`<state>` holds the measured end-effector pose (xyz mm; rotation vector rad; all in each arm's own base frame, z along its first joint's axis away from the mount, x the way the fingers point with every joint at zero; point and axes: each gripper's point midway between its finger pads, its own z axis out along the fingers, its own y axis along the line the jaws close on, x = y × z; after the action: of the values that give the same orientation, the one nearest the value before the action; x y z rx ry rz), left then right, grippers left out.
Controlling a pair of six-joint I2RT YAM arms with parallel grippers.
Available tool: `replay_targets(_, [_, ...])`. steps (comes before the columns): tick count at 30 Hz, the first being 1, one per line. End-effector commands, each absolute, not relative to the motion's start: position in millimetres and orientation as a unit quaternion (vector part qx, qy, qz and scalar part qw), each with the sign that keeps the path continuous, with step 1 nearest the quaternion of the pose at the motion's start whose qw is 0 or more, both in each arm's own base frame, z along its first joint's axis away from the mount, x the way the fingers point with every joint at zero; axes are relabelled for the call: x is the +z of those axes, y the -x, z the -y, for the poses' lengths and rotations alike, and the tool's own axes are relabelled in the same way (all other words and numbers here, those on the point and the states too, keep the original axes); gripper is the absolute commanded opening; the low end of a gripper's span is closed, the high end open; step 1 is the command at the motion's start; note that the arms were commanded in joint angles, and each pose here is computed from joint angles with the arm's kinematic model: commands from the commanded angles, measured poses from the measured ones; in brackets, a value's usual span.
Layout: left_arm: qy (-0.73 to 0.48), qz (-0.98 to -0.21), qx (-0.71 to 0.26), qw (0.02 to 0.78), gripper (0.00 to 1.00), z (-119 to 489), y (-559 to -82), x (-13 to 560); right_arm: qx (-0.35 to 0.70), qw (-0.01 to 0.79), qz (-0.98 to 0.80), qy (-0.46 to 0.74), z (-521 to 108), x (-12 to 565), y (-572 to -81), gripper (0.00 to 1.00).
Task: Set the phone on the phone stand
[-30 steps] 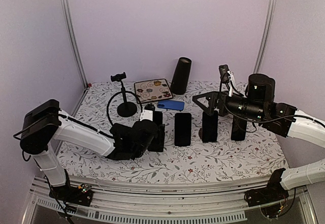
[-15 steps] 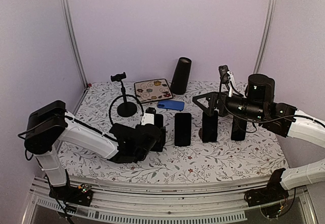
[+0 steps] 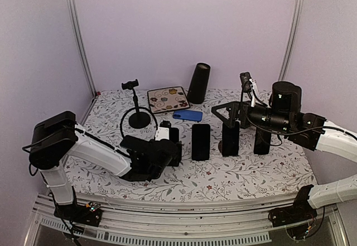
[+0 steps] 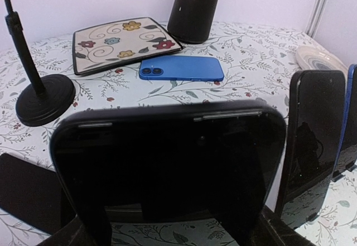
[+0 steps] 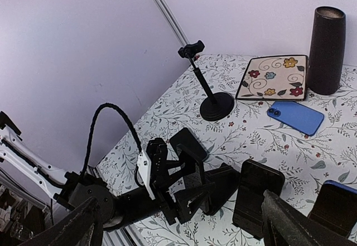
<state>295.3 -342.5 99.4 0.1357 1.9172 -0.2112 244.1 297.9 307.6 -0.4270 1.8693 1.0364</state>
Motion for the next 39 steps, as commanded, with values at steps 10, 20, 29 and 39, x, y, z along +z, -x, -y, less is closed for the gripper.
replay_targets(10, [-0.044, -0.807, -0.096, 0.581, 0.72, 345.8, -290.9, 103.9, 0.422, 0.461, -0.761, 0.176, -296.7, 305.6, -241.6, 0.99])
replay_targets(20, [-0.037, -0.809, -0.09, 0.58, 0.84, 343.0, -286.5, 100.0, 0.421, 0.46, -0.762, 0.177, -295.5, 305.3, -240.6, 0.99])
replay_targets(29, [-0.036, -0.81, -0.086, 0.58, 0.87, 340.1, -283.7, 101.1, 0.423, 0.459, -0.761, 0.177, -296.1, 304.8, -240.2, 0.99])
replay_targets(39, [-0.039, -0.809, -0.089, 0.58, 0.97, 340.3, -281.2, 111.4, 0.425, 0.458, -0.761, 0.177, -297.2, 304.6, -240.2, 0.99])
